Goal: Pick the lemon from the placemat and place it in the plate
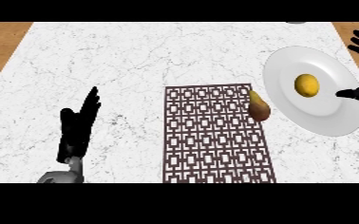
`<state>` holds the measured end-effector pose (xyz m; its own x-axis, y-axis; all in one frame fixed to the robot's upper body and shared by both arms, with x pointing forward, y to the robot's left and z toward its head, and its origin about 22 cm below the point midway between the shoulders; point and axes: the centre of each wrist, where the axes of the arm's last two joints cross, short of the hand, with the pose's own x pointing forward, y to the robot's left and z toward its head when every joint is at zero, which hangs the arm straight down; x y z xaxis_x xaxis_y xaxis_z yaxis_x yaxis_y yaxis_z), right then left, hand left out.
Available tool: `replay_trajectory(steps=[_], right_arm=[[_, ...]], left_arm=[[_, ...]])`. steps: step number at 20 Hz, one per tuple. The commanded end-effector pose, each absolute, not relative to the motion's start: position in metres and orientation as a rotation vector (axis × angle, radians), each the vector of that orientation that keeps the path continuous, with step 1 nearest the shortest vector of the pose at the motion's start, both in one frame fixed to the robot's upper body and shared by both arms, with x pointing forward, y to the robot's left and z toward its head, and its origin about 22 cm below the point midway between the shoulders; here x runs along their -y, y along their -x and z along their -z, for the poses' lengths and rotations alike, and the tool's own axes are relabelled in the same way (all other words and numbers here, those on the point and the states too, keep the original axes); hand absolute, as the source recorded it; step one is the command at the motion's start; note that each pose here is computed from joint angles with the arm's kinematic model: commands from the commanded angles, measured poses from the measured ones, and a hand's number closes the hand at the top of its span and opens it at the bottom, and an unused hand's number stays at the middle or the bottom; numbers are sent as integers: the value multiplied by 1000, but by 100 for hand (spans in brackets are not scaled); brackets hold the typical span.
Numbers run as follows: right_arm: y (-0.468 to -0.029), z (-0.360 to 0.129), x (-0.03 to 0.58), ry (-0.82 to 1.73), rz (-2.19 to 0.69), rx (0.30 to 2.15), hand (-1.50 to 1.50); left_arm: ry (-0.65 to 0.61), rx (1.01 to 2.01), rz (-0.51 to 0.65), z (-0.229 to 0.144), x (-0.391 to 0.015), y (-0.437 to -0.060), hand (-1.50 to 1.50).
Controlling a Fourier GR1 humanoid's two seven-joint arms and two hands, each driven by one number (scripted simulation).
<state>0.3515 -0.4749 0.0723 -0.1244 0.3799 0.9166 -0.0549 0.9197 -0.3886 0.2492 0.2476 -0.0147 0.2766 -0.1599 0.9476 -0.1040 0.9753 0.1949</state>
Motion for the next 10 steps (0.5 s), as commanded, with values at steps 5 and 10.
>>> replay_trajectory(steps=[5, 10], right_arm=[[-324, -49, 495, 134, -306, 1719, -150], [-327, -39, 485, 118, -356, 1739, -150]], left_arm=[[-221, 1299, 58, 23, -228, -245, 0], [-236, 1287, 36, 22, -234, -241, 0]])
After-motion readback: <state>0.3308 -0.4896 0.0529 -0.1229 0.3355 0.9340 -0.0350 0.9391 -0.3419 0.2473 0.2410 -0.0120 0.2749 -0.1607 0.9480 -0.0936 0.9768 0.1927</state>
